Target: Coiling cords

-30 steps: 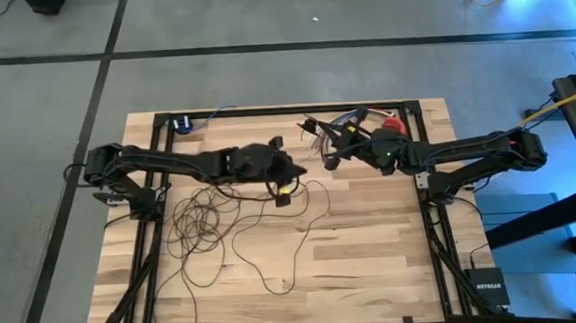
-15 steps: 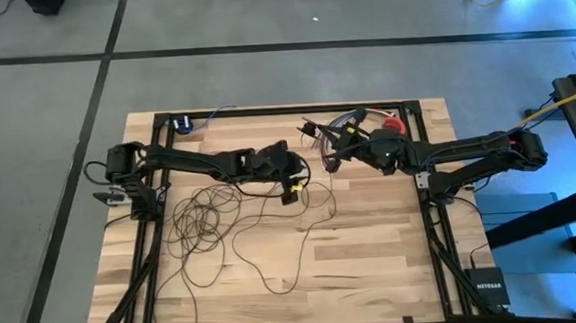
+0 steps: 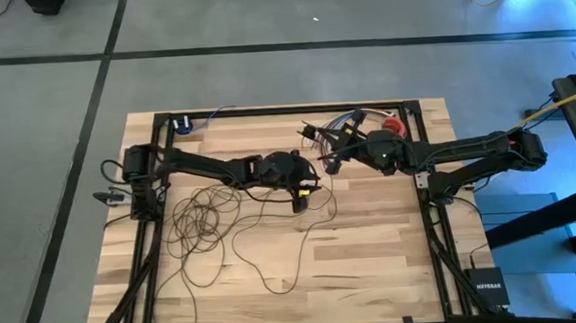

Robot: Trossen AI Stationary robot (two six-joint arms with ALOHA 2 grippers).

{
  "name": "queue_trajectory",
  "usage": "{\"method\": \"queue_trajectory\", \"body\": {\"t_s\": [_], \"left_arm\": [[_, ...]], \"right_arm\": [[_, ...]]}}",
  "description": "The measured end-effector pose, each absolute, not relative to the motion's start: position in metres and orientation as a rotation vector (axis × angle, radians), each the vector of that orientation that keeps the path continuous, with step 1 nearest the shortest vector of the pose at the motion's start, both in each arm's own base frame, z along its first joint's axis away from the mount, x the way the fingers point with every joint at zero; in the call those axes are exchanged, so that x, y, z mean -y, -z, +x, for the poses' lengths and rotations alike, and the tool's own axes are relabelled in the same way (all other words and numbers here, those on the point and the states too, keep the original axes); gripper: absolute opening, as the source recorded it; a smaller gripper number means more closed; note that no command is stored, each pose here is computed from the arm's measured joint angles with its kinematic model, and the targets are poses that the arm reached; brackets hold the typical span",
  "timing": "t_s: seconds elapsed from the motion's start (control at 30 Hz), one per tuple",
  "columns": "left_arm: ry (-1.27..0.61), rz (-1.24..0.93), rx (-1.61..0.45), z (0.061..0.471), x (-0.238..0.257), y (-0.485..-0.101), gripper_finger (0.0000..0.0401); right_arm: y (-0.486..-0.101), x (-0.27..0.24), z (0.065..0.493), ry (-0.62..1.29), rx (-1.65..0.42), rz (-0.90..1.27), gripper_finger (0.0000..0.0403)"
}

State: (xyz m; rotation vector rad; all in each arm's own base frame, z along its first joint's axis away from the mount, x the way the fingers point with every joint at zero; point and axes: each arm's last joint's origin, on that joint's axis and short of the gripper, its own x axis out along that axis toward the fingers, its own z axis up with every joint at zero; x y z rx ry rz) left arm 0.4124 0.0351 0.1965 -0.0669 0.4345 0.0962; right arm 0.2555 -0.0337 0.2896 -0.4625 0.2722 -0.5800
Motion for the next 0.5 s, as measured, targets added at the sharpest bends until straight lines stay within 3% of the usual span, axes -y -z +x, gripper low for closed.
{"method": "queue_trajectory", "body": {"t_s": [0.5], "left_arm": [[-0.016,-0.094,-0.281,0.430,-0.034,-0.180,0.0129]], "right_arm": [[-0.289,0.033,0.257,0.564,-0.264,-0.462,0.0005]]}}
